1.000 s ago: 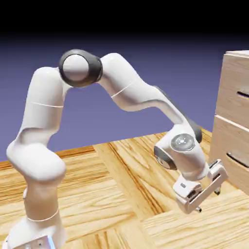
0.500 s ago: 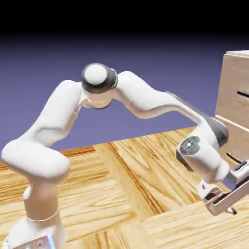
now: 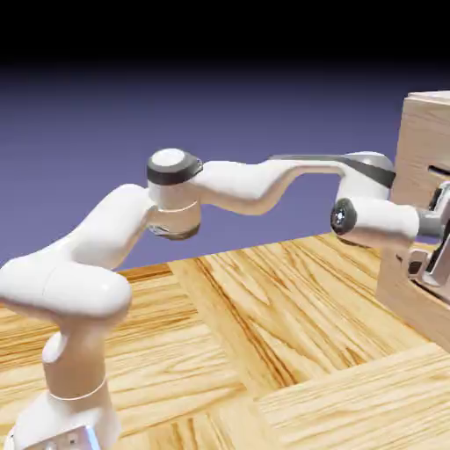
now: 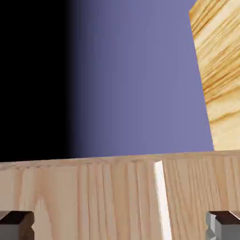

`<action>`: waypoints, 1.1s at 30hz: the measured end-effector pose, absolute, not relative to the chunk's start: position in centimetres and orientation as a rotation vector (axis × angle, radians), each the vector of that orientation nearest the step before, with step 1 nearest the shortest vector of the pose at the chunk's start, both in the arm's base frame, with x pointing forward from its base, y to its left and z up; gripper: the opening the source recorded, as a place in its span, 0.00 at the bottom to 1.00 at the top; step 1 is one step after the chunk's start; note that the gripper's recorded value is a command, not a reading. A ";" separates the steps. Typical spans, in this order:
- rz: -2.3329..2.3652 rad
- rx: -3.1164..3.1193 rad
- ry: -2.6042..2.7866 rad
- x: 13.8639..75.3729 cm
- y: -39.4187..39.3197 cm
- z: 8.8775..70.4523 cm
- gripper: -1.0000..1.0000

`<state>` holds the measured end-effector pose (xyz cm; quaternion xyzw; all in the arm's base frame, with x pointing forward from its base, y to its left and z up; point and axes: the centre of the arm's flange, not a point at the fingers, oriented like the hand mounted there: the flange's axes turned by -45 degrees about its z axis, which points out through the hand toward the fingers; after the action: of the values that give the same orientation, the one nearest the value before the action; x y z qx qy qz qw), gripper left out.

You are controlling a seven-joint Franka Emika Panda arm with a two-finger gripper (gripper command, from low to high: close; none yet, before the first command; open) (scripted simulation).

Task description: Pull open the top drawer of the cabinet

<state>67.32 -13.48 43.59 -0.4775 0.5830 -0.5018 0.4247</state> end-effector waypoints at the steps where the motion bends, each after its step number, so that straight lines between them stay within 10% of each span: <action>1: -1.250 -1.195 1.403 68.1 -11.6 44.3 0.50; 13: -1.209 -1.210 1.209 74.8 -4.1 46.2 0.50; 14: -1.209 -1.210 1.209 75.3 -4.1 46.2 0.00; 33: -1.209 -1.208 1.207 62.9 -4.1 46.2 0.00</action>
<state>62.92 -4.09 46.21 -0.4996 0.4991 -0.5003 0.5010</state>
